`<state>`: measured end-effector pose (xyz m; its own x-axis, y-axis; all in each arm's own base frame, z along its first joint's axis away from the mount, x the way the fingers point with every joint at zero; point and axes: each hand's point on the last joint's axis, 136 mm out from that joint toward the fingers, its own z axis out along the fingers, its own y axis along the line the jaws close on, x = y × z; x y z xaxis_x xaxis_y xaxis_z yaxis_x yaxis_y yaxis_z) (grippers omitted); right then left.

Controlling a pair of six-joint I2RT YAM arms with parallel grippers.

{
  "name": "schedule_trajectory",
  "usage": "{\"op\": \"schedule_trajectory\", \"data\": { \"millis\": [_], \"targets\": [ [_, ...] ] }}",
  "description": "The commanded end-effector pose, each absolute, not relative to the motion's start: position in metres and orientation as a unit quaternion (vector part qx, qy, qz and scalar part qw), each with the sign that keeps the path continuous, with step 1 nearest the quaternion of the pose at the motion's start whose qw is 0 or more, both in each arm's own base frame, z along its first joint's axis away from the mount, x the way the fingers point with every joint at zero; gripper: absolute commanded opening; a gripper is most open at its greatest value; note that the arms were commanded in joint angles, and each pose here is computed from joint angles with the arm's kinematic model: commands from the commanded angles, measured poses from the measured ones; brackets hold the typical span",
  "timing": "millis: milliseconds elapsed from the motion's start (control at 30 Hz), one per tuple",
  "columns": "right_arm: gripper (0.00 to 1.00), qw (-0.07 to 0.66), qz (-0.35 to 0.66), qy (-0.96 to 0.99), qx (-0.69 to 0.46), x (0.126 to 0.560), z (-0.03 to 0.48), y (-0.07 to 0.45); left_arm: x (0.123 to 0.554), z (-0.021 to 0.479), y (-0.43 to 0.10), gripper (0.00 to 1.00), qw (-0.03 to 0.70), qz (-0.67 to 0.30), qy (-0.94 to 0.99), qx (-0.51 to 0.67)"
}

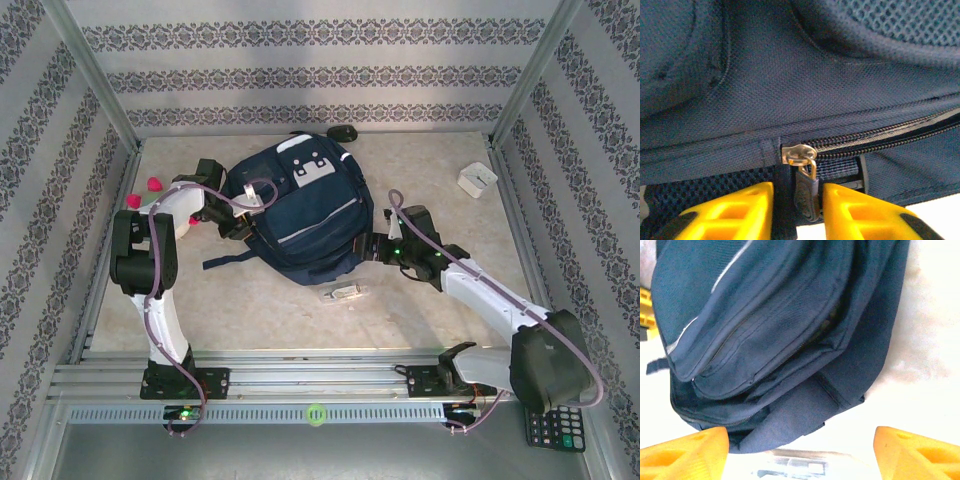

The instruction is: Pack the student bag

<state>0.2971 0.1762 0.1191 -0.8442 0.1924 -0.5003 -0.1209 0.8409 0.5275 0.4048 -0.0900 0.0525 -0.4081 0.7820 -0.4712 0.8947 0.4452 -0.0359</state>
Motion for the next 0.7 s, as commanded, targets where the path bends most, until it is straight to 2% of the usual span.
{"op": "schedule_trajectory", "data": {
  "millis": [0,100,167,400,567,667],
  "targets": [
    [0.75,0.247,0.314,0.913,0.088,0.298,0.109,0.187,0.383,0.053,-0.102,0.22,0.179,-0.175,0.817,0.52],
    [0.73,0.238,0.319,0.912,0.103,0.303,0.102,0.195,0.378,0.056,-0.107,0.14,0.18,-0.181,0.817,0.517],
    [0.71,0.233,0.32,0.911,0.116,0.308,0.097,0.199,0.377,0.059,-0.109,0.12,0.185,-0.184,0.818,0.512],
    [0.54,0.231,0.33,0.901,0.163,0.322,0.082,0.21,0.368,0.074,-0.117,0.04,0.207,-0.19,0.818,0.502],
    [0.42,0.24,0.347,0.887,0.189,0.329,0.079,0.223,0.355,0.079,-0.13,0.03,0.199,-0.194,0.816,0.506],
    [0.38,0.254,0.355,0.877,0.201,0.335,0.082,0.228,0.342,0.078,-0.142,0.04,0.181,-0.209,0.816,0.508]
  ]
}}
